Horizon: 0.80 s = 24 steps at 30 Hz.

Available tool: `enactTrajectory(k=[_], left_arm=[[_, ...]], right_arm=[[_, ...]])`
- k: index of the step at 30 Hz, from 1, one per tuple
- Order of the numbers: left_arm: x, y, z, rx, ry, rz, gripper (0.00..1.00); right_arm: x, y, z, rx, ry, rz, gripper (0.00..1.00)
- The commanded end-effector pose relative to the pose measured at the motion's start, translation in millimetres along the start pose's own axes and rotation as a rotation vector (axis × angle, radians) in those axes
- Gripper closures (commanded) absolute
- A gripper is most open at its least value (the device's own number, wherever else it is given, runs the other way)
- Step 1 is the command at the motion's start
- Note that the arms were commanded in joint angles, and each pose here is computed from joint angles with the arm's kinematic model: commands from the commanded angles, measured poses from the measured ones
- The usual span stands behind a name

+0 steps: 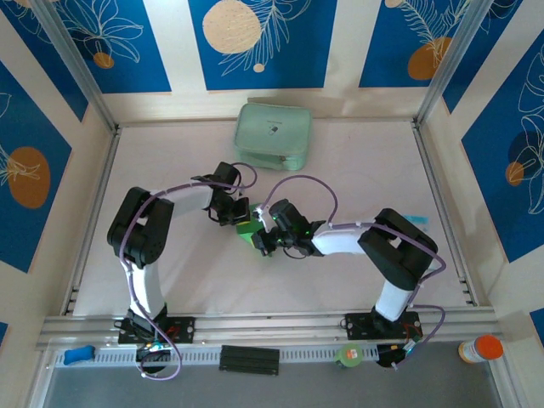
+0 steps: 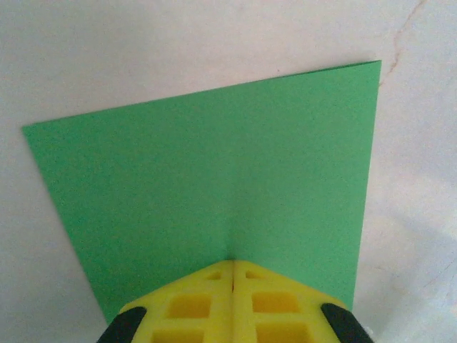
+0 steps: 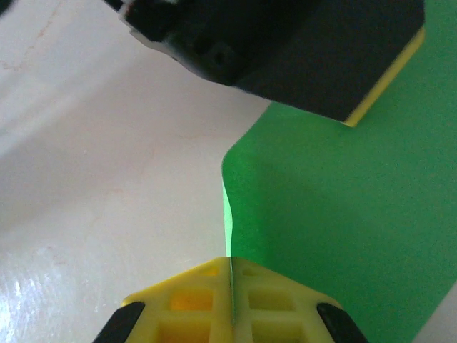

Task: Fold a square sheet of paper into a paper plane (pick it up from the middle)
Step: Third fold the triangle at the center of the table.

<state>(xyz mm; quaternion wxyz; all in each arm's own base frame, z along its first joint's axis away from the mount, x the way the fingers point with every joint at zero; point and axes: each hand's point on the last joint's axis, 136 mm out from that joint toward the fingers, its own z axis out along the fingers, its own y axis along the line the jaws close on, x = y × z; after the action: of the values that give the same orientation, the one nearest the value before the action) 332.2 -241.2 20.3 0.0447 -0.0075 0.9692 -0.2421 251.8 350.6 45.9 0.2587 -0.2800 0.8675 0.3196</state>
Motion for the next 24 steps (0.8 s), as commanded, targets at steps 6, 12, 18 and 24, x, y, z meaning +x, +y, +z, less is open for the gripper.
enactTrajectory(k=[6,12,18,24], left_arm=[[11.9,4.6,12.7,-0.014,0.063,0.025,0.97],[12.5,5.1,14.2,-0.014,0.068,0.025,0.98],[12.4,3.7,14.7,-0.005,0.069,0.025,0.99],[10.9,1.3,14.1,0.004,0.065,0.025,0.99]], right_arm=[[3.0,-23.2,4.9,0.119,0.034,0.077,1.0],[2.2,-30.0,6.8,0.165,0.038,0.073,1.0],[2.8,-35.3,8.3,0.208,0.039,0.058,1.0],[4.4,-32.1,12.0,0.19,0.053,0.06,1.0]])
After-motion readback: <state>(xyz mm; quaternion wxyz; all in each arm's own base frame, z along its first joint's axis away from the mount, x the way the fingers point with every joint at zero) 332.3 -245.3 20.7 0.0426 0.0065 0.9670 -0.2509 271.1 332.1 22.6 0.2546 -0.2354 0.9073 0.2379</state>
